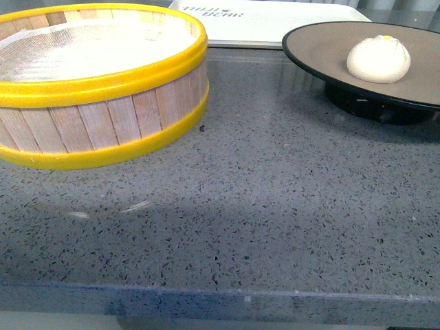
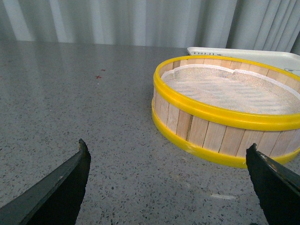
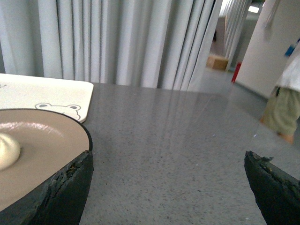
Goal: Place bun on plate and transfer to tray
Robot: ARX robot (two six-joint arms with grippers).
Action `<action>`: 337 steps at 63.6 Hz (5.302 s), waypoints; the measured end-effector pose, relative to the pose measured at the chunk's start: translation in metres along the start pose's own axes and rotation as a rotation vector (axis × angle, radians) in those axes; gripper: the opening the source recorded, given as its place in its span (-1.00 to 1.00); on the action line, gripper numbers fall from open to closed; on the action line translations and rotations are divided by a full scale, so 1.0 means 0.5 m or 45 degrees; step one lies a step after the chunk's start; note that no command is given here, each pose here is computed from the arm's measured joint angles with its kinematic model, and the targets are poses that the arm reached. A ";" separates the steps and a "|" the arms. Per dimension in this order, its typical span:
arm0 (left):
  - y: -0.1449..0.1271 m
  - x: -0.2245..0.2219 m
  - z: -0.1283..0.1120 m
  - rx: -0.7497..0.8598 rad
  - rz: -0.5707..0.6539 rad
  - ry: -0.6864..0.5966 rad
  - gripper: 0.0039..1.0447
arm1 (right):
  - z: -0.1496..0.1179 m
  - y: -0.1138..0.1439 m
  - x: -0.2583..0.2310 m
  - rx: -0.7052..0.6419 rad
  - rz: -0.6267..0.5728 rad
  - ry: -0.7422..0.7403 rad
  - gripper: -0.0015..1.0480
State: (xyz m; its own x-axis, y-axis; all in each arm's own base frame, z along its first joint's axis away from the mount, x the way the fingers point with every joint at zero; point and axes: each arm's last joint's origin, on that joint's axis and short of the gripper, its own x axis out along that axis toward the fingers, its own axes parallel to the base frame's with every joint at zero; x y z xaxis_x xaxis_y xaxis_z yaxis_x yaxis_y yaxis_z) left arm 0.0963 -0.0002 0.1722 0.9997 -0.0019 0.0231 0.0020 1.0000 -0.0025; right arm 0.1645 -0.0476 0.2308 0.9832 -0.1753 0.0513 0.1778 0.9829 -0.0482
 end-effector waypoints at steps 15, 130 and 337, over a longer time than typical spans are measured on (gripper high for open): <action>0.000 0.000 0.000 0.000 0.000 0.000 0.88 | 0.032 -0.023 0.120 0.791 0.169 0.370 0.83; 0.000 0.000 0.000 0.000 0.000 0.000 0.88 | -0.078 0.093 0.231 1.552 0.285 0.935 -0.94; 0.000 0.000 0.000 0.000 0.000 0.000 0.88 | -0.036 0.182 0.660 1.581 0.270 0.921 0.83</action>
State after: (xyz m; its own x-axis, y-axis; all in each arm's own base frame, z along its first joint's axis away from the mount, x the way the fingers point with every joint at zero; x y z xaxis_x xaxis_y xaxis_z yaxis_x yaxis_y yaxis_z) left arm 0.0962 -0.0002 0.1722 0.9997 -0.0019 0.0235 0.0020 1.0000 -0.0021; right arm 0.5061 -0.0172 0.2253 0.8583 0.3565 -0.3692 0.2480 0.3417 0.9065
